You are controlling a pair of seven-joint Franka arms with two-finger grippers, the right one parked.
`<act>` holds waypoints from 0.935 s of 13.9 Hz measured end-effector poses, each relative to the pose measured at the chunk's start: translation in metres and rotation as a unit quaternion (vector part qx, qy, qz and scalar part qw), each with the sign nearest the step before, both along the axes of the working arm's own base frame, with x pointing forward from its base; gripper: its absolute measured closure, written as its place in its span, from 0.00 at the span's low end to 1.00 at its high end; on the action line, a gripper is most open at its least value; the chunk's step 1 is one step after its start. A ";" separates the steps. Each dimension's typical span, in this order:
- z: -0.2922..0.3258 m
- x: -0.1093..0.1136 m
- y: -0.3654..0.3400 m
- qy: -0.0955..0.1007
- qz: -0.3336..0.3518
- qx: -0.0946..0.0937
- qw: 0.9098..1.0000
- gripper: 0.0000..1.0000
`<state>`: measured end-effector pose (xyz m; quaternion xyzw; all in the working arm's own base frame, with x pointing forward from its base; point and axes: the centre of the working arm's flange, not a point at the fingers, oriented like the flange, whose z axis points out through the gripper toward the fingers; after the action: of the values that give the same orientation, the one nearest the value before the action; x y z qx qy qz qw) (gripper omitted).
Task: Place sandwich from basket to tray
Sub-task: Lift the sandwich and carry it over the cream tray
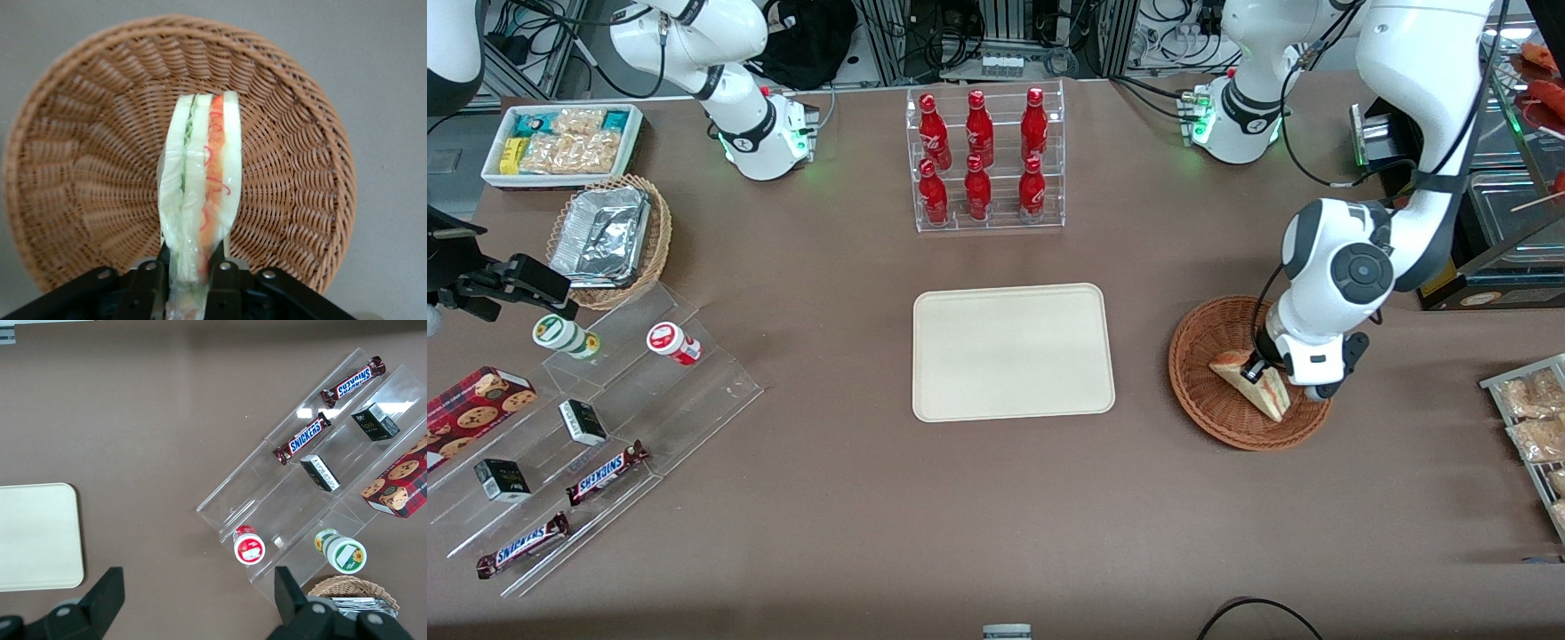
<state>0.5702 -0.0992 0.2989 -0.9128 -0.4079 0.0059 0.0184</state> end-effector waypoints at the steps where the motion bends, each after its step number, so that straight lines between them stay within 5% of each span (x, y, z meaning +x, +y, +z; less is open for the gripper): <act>1: 0.020 0.008 -0.001 0.012 -0.001 0.006 1.000 0.80; 4: 0.099 0.021 -0.033 0.042 -0.032 0.016 0.998 0.86; 7: 0.151 0.015 -0.095 0.038 -0.082 0.008 0.996 0.86; 13: 0.109 -0.030 -0.239 0.044 -0.207 -0.004 0.977 0.86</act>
<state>0.5400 -0.3383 0.4083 -0.9764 -0.2088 0.0434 0.0336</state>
